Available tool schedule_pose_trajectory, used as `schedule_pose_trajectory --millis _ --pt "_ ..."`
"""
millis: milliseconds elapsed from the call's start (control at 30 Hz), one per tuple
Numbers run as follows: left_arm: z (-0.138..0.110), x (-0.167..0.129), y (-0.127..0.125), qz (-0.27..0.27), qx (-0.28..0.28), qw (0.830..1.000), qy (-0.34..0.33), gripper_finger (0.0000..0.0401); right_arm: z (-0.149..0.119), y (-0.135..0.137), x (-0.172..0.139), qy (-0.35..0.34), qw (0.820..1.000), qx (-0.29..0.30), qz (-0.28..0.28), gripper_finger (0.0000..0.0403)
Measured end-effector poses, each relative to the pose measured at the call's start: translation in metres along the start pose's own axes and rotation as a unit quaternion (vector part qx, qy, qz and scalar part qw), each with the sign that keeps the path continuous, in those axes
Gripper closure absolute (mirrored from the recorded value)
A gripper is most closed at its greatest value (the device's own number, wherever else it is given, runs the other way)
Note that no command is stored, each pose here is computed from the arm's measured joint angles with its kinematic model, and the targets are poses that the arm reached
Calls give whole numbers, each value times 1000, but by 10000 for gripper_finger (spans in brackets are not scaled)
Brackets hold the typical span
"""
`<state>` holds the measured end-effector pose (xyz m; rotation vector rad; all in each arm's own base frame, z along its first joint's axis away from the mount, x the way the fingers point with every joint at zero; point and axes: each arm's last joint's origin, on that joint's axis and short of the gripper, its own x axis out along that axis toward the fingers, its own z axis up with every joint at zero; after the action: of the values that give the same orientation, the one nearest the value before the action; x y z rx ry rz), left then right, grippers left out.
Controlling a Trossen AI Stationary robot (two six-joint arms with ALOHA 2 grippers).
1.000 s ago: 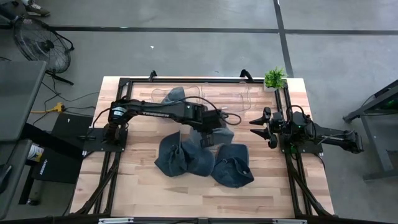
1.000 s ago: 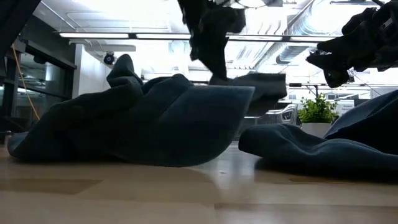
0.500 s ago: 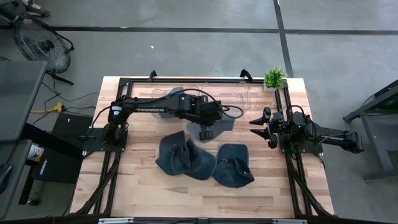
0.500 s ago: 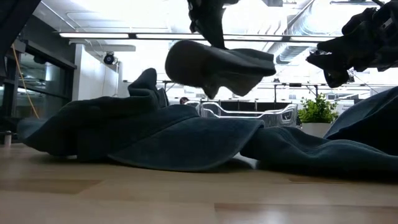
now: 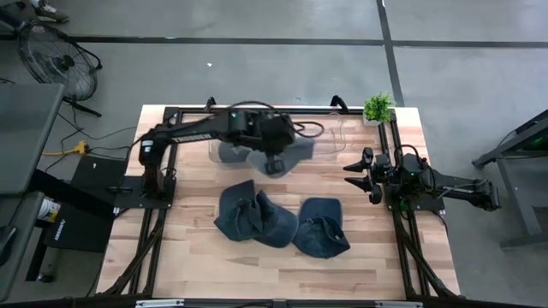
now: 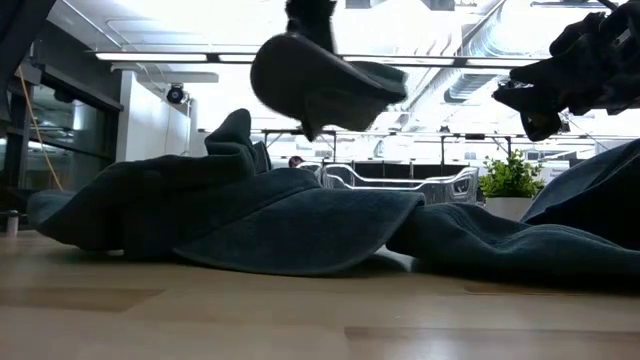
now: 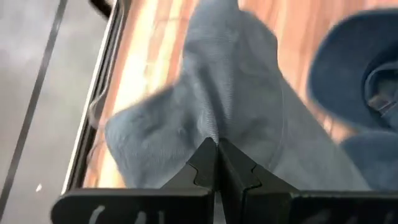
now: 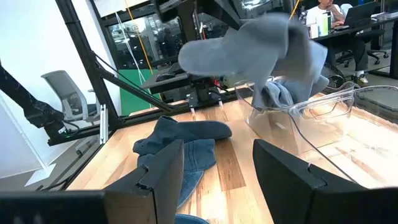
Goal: Pick & Place hat
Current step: Put the gray cap into the left transparent bin
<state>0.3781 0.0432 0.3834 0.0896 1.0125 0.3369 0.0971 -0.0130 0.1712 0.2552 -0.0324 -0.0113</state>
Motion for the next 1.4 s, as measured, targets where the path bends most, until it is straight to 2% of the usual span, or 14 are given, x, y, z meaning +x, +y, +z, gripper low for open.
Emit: schedule_pose_trajectory --millis 33,133,200,300,367,467,533,733,1033,1400 --pt "-5 -5 6 2 3 1000 11 401 0 0 0 0 1000 0 0 215" --pt "-2 -9 19 10 -10 1000 -18 401 0 0 0 0 1000 0 0 215" --pt "-10 -13 29 -2 -6 1000 0 401 0 0 0 0 1000 0 0 215" --pt "-6 -18 41 -6 -23 998 -56 401 0 0 0 0 1000 0 0 215" --pt "-17 -21 51 -14 -21 999 -33 401 0 0 0 0 1000 0 0 215" --pt "-13 -15 60 -10 -26 997 -69 401 0 0 0 0 1000 0 0 215" --pt "-20 -10 66 -20 -26 998 -49 401 0 0 0 -1 1000 0 0 215" --pt "-19 -9 81 -24 -18 996 -81 401 0 0 0 0 1000 0 0 215" --pt "-21 -5 97 -22 -5 996 -84 401 0 0 0 0 1000 0 0 215" --pt "-31 -2 133 -47 -1 995 -93 401 0 0 0 0 1000 0 0 215"
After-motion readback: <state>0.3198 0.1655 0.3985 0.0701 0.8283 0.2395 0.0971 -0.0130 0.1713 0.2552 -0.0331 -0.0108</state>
